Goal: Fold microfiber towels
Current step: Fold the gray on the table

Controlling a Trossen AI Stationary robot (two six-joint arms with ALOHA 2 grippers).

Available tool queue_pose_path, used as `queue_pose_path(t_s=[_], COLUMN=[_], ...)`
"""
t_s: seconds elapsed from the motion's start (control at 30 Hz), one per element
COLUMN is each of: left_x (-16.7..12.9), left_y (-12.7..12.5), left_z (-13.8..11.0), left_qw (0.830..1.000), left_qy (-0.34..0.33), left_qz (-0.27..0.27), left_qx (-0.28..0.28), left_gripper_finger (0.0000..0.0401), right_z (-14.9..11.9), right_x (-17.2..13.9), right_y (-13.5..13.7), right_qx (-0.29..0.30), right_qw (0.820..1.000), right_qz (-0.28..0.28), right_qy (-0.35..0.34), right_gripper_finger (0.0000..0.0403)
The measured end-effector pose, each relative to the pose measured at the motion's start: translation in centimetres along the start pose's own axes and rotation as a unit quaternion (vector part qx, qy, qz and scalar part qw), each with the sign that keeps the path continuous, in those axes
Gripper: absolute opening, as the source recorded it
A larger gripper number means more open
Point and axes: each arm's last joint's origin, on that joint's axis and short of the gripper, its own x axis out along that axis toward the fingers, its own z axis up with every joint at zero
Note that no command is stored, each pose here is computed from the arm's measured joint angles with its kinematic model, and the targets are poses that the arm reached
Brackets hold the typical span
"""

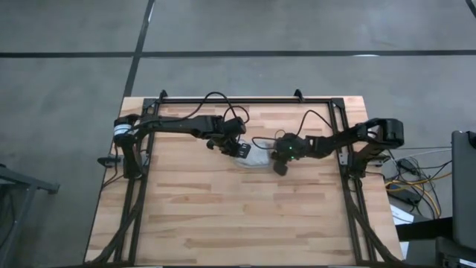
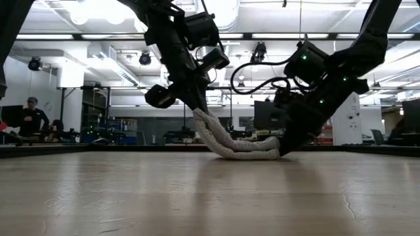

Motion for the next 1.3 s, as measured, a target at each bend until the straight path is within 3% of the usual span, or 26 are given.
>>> queue_pose_path(t_s=[1.3], left_x=[0.0], left_y=[-0.5], left_z=[0.3], left_qw=[0.999], left_qy=[-0.019], left_qz=[-0.026], left_qx=[-0.009], left_gripper_finger=[0.0014], right_z=[1.5], right_x=[0.2], right_y=[0.5], right_qx=[0.031], right_qw=[0.998], right_qz=[0.040], right_qy=[-0.034], right_gripper_finger=[0.0068])
